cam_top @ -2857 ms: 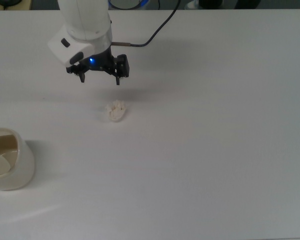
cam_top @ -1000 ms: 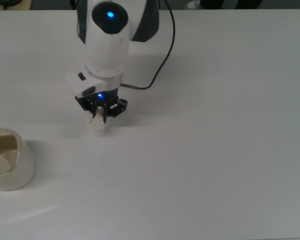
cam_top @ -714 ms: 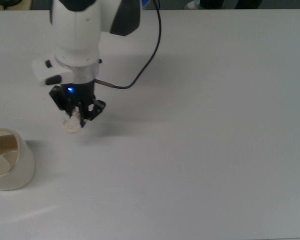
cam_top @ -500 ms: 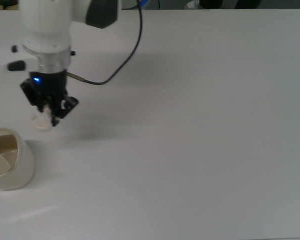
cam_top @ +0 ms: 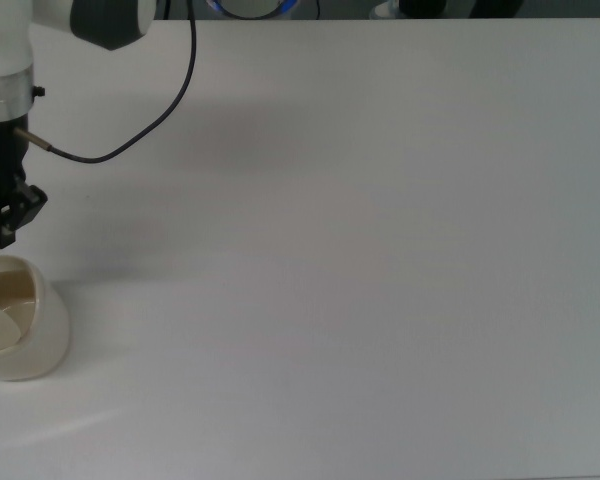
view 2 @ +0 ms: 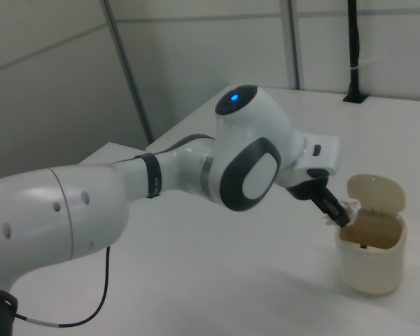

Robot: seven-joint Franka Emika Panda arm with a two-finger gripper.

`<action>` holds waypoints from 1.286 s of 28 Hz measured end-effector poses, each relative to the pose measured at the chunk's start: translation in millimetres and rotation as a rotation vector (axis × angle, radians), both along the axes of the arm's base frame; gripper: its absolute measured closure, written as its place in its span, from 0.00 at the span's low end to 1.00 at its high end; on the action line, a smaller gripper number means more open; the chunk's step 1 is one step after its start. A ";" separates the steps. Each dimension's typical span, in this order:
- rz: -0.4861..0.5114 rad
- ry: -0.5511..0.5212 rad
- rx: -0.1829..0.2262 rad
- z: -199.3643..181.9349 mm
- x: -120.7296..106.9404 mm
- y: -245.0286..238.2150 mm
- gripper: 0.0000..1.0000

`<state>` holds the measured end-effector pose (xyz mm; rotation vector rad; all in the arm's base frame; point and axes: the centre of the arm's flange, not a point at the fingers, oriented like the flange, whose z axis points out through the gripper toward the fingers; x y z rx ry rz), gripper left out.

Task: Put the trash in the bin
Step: 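Lift the paper ball and carry it over the cream bin, then lower the gripper into the bin opening and release the paper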

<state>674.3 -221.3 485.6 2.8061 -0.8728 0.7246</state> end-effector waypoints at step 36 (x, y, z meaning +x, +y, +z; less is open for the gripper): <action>-0.146 -0.155 -0.005 -63.8 42.2 -20.9 0.16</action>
